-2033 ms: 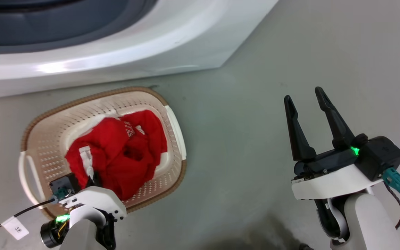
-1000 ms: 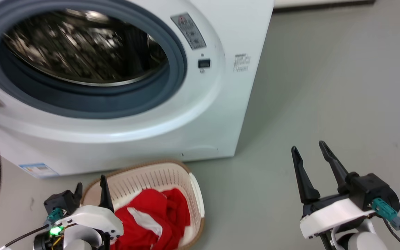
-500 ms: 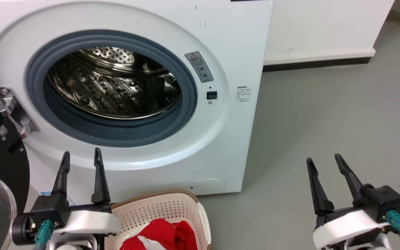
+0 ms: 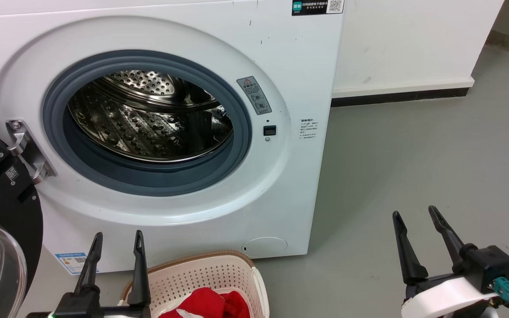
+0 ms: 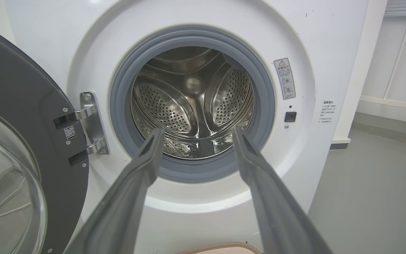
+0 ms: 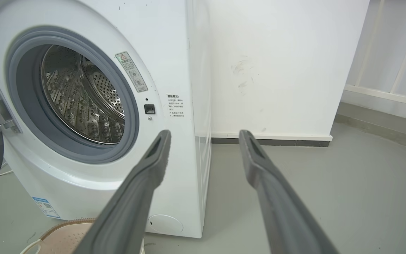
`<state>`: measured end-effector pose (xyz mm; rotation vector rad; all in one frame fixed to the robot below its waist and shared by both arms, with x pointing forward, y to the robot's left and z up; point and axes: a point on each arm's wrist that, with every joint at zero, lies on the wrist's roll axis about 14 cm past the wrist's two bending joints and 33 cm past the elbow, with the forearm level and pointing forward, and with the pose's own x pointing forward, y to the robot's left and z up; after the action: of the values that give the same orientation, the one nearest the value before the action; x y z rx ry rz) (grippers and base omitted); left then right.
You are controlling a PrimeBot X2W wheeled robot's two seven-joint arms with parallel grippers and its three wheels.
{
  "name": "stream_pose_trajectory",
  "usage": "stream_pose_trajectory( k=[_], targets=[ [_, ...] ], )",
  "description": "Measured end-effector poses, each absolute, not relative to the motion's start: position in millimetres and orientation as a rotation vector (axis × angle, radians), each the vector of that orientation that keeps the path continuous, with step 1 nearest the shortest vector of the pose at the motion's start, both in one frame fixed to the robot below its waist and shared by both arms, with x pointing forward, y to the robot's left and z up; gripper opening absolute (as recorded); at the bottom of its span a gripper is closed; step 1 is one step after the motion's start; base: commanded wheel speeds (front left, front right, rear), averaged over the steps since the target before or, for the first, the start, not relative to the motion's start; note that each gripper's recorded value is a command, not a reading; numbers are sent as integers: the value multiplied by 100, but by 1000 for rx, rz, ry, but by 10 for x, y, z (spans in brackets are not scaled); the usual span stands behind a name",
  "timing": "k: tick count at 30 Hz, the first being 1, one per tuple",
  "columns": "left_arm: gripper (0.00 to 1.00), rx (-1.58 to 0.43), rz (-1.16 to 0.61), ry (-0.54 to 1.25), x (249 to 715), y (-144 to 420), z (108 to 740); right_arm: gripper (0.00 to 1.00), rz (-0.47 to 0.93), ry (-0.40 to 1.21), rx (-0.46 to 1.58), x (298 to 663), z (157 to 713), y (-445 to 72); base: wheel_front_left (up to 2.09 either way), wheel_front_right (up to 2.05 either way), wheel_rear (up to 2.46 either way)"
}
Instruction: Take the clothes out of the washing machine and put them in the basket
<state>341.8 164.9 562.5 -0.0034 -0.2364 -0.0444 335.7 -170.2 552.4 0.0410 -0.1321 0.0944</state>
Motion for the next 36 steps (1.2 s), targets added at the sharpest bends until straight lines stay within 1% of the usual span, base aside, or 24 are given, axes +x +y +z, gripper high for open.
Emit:
stream_pose_trajectory(
  k=[6, 26, 27, 31, 36],
  targets=[
    [100, -6, -35, -212, 3346, 1656, 5574, 100, 90, -132, 34, 3335, 5526, -1716, 0, 0, 0],
    [100, -9, -21, -209, 3325, 1687, 5584, 100, 98, -127, 41, 3331, 5515, -1690, 0, 0, 0],
    [0, -10, -22, -205, 3324, 1685, 5573, 0, 98, -124, 41, 3330, 5505, -1690, 0, 0, 0],
    [0, -23, -19, -163, 3308, 1679, 5440, 0, 95, -73, 54, 3300, 5339, -1693, 0, 0, 0],
    [0, -130, -5, -130, 3311, 1716, 5368, 0, 90, -58, 162, 3301, 5289, -1706, 0, 0, 0]
  ],
)
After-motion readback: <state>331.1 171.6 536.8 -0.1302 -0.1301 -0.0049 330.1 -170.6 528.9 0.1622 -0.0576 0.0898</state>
